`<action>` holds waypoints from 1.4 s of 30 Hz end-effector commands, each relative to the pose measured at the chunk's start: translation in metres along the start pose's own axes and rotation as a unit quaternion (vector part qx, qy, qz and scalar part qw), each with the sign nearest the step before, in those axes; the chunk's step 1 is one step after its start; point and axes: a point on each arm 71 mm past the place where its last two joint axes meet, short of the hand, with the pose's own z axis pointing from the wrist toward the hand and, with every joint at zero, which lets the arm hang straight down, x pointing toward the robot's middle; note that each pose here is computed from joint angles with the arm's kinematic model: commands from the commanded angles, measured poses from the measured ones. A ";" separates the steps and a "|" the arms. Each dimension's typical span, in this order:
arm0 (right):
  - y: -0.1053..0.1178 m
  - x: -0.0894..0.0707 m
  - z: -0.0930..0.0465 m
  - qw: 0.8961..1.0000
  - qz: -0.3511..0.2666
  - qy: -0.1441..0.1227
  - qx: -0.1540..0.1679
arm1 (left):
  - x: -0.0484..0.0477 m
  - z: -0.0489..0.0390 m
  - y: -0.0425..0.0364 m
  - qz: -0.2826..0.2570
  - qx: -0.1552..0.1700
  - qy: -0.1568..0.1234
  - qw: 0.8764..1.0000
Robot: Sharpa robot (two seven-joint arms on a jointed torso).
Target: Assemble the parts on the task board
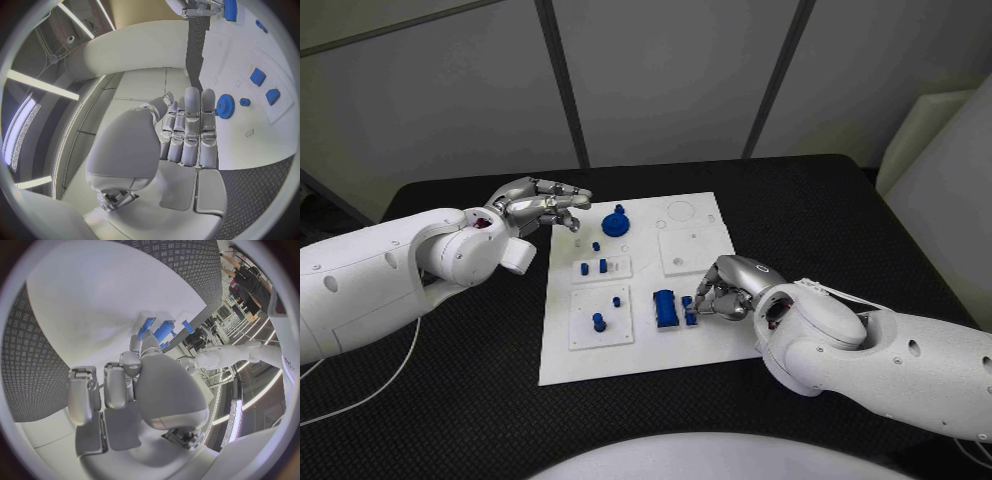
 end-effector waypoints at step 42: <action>-0.067 -0.056 0.151 0.845 0.524 -0.055 -0.088 | -0.0060 0.0499 0.0337 -0.106 0.119 -0.215 0.964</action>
